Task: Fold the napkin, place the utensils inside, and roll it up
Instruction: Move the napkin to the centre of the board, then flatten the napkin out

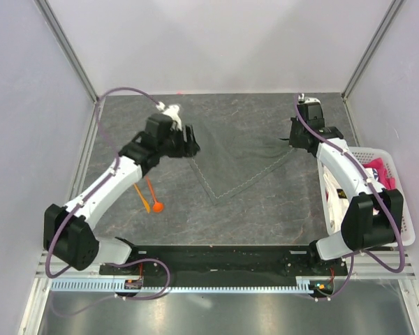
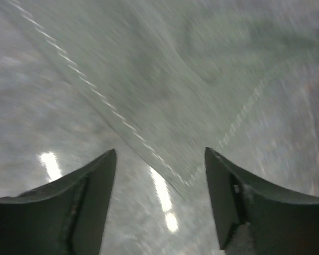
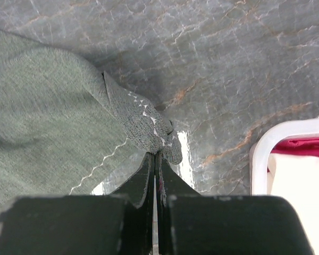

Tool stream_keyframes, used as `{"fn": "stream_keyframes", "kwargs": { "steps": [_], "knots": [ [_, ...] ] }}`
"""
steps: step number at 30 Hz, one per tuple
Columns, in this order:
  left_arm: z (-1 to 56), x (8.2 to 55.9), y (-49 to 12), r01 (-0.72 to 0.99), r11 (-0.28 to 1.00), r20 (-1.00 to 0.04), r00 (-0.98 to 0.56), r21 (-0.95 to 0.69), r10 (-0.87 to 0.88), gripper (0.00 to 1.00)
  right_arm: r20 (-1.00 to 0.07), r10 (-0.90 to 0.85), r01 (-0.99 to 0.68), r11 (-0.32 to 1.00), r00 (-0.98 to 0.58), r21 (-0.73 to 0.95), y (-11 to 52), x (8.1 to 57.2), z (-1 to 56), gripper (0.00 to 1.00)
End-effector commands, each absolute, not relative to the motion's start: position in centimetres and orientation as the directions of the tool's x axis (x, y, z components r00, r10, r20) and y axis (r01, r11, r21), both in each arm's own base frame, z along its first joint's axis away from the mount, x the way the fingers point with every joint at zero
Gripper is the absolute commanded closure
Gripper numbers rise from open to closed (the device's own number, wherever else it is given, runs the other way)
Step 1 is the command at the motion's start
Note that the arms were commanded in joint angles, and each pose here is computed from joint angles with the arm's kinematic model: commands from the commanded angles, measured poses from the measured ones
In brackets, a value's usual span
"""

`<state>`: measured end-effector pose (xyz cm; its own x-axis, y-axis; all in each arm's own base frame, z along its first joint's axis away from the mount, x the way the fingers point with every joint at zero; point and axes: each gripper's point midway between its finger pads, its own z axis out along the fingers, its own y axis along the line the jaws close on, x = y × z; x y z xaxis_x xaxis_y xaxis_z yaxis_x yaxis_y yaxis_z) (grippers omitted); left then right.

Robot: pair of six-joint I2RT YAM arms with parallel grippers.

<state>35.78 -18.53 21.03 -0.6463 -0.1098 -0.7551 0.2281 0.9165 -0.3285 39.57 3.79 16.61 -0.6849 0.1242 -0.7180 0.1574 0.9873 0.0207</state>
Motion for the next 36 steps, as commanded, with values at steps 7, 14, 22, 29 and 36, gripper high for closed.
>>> {"fn": "stream_keyframes", "kwargs": {
  "steps": [7,14,22,29,36],
  "knots": [
    [9.0,25.0,-25.2,0.244,0.908,-0.525,-0.85,-0.341,0.031,0.37,-0.75,0.153,0.141,0.987,-0.644,0.08,4.4,39.1,18.0,1.0],
    [7.0,23.4,-27.8,0.29,0.911,-0.503,-0.857,-0.293,0.111,0.37,-0.755,0.147,0.132,0.988,-0.639,0.08,4.4,38.8,18.3,1.0],
    [3.8,22.8,-29.2,0.323,0.924,-0.46,-0.865,-0.205,0.201,0.37,-0.765,0.145,0.118,0.989,-0.628,0.09,4.6,38.8,18.8,1.0],
    [2.0,23.5,-28.6,0.294,0.948,-0.459,-0.863,-0.121,0.21,0.47,-0.772,0.145,0.107,0.989,-0.619,0.1,4.8,38.6,19.4,1.0],
    [0.3,23.3,-28.1,0.288,0.955,-0.428,-0.874,-0.075,0.23,0.58,-0.774,0.147,0.104,0.989,-0.616,0.105,4.8,38.5,19.6,1.0]
  ]
}}
